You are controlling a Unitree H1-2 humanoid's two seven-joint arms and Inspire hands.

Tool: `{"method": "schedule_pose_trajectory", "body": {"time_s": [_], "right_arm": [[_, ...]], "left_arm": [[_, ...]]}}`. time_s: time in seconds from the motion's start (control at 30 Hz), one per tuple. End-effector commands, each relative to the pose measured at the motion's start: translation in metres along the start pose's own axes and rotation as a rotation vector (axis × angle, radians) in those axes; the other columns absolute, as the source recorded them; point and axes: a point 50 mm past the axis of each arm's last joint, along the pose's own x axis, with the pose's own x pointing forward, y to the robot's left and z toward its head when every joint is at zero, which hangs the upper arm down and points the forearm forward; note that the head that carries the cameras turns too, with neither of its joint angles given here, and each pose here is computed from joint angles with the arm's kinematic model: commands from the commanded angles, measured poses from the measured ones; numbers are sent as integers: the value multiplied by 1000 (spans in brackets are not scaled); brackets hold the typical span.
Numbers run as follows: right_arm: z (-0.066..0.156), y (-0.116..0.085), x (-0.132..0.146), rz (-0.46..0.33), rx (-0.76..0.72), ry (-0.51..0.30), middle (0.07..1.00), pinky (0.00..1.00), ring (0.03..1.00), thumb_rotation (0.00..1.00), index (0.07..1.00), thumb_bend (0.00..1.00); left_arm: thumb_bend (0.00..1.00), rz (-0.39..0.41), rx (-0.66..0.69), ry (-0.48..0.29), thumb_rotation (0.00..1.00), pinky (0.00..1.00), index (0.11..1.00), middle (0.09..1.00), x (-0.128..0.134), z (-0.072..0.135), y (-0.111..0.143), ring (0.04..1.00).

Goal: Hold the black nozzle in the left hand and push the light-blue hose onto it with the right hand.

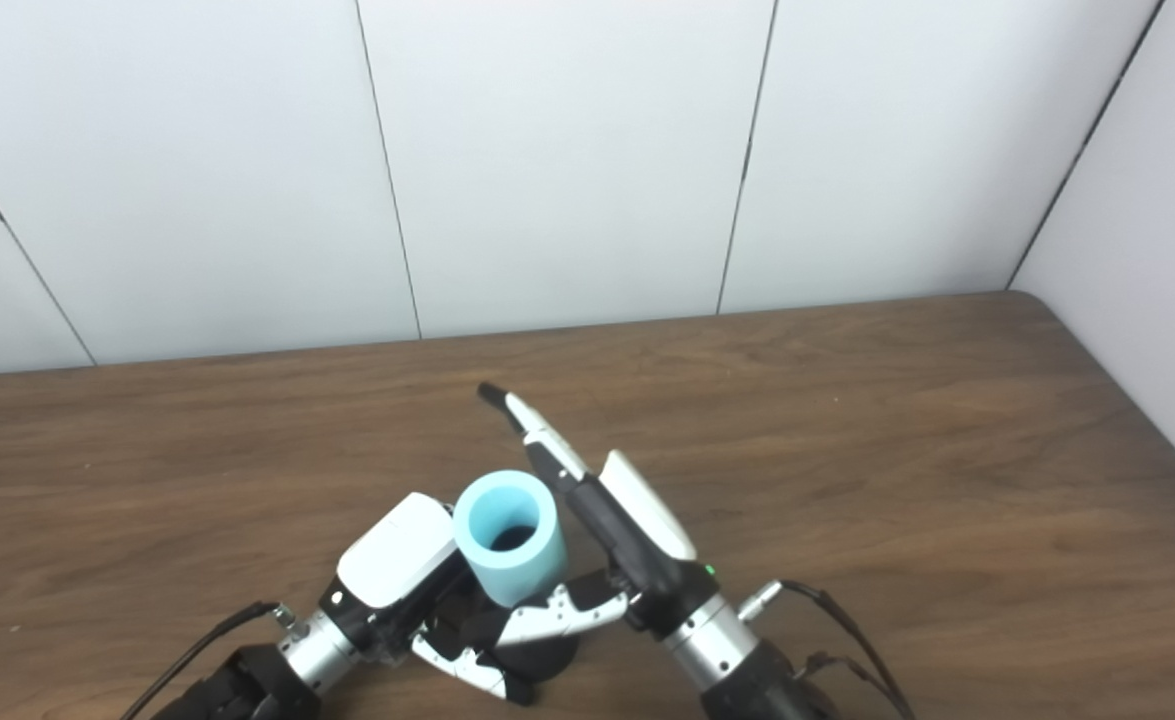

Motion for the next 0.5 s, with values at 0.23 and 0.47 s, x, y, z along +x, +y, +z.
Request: {"method": "schedule_pose_trajectory", "body": {"time_s": [0.23, 0.47], "right_arm": [[18, -59, -2, -187, -232, -102, 991, 997, 1000, 825, 993, 1000], [42, -77, -3, -170, -374, -162, 965, 1000, 1000, 880, 959, 1000]], "left_arm": [[499, -158, -55, 25, 0, 305, 521, 494, -20, 6, -43, 397], [499, -162, -49, 23, 0, 305, 522, 495, -21, 5, -43, 396]]}}
